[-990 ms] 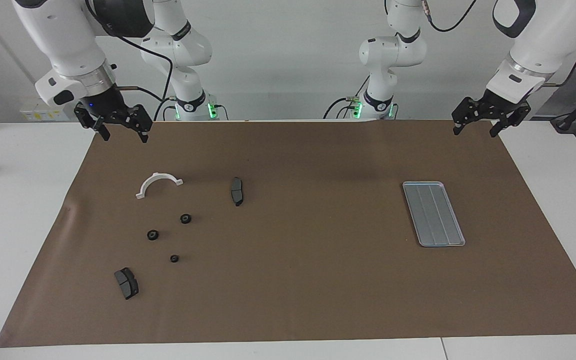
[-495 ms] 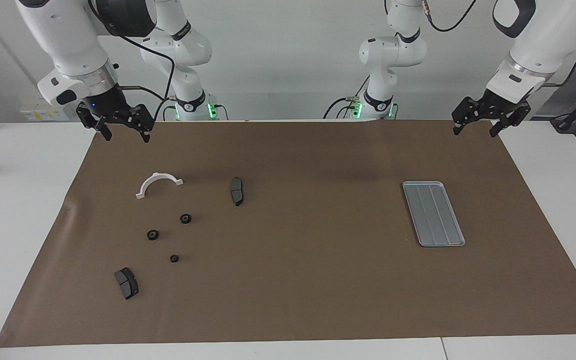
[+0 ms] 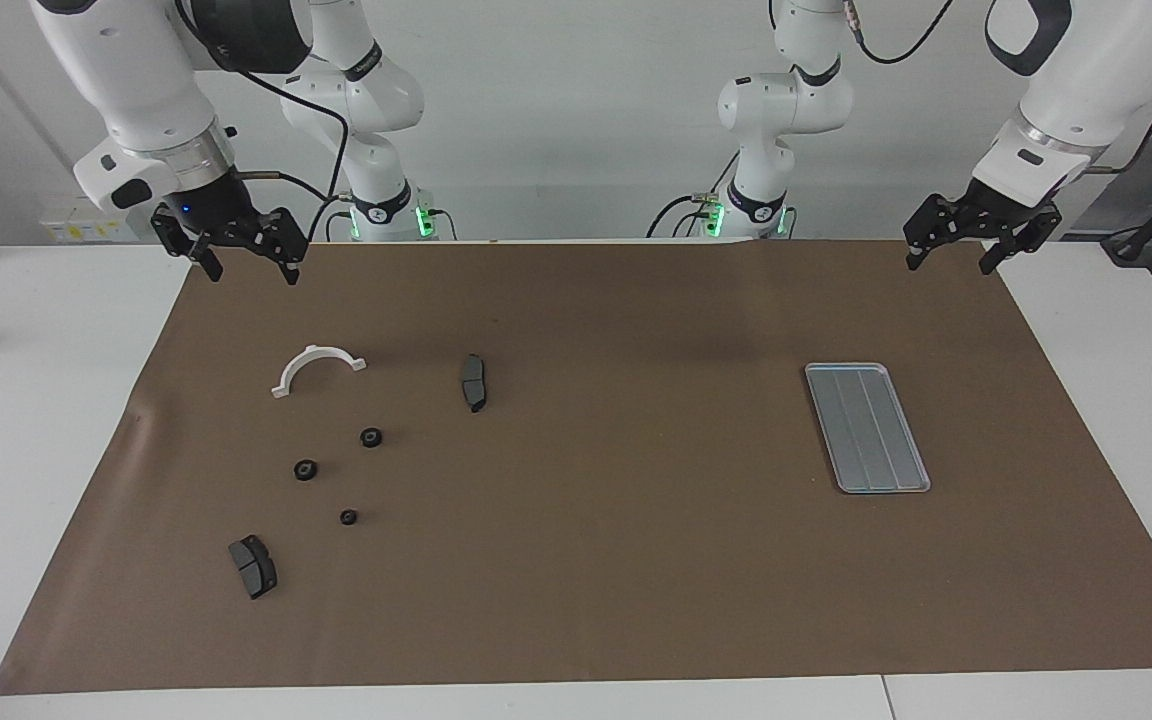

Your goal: Place bearing gear from tray to pile

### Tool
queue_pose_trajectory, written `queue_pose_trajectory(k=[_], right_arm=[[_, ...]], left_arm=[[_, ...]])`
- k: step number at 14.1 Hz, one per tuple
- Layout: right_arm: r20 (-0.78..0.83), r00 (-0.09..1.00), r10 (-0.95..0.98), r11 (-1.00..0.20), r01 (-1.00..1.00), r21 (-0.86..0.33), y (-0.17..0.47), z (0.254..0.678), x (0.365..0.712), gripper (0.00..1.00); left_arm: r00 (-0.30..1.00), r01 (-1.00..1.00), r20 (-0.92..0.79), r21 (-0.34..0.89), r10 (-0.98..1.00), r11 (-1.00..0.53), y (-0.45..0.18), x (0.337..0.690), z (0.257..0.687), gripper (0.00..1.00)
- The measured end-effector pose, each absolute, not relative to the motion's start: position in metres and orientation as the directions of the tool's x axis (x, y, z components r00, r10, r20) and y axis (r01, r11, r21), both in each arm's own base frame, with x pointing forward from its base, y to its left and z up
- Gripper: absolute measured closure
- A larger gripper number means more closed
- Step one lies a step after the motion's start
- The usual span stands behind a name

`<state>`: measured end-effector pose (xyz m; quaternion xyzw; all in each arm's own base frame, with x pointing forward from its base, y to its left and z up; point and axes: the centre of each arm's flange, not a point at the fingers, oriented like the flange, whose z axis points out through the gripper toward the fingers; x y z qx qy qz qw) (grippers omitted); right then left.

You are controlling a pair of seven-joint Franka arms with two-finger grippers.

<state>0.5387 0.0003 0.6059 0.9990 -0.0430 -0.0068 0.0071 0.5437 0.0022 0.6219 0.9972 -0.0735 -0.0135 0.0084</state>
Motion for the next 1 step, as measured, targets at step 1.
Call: queue_pose_trajectory(k=[1], right_arm=[[-0.013,0.996,-0.086,-0.996,-0.086,0.015,0.0003,0.6059,0.5387,0.00]], left_arm=[[0.989,-0.146,-0.026,0.019,-0.147,-0.989,0.0022,0.5437,0.6219,0.00]])
